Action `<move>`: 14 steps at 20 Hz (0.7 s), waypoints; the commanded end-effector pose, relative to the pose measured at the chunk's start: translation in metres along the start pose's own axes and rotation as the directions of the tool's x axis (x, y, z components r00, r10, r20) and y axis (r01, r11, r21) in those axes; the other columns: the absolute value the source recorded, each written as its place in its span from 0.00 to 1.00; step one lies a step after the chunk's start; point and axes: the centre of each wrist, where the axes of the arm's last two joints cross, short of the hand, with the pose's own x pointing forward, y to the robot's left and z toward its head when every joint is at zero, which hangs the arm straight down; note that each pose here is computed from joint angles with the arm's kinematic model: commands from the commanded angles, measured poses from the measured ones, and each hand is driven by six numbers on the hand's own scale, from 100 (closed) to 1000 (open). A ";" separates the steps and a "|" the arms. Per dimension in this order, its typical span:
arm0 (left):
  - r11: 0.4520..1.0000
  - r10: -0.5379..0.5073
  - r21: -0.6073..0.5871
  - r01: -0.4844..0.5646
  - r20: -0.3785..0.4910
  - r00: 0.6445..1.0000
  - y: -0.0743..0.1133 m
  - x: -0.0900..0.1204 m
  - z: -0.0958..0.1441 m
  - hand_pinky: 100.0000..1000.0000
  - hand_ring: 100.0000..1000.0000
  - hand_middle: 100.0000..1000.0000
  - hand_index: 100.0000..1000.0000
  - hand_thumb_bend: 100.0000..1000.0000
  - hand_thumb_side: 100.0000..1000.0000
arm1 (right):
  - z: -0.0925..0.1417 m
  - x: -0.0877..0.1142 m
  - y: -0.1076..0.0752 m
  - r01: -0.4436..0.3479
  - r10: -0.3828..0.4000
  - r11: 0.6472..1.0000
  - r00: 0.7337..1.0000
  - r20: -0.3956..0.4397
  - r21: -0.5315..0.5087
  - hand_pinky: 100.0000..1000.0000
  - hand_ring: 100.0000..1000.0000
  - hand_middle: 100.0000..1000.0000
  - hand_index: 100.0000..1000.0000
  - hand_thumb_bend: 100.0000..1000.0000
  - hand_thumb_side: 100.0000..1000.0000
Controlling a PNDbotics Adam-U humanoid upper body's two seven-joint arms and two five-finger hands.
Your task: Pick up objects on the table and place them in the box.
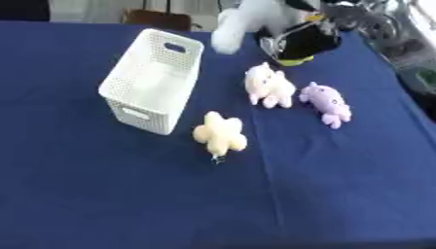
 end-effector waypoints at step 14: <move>0.997 0.072 0.031 -0.075 0.075 0.995 -0.008 0.009 -0.025 0.83 0.94 0.88 0.83 0.00 0.76 | -0.092 -0.009 0.000 0.082 -0.088 0.992 0.995 -0.054 -0.096 0.86 0.81 0.29 0.45 0.00 0.46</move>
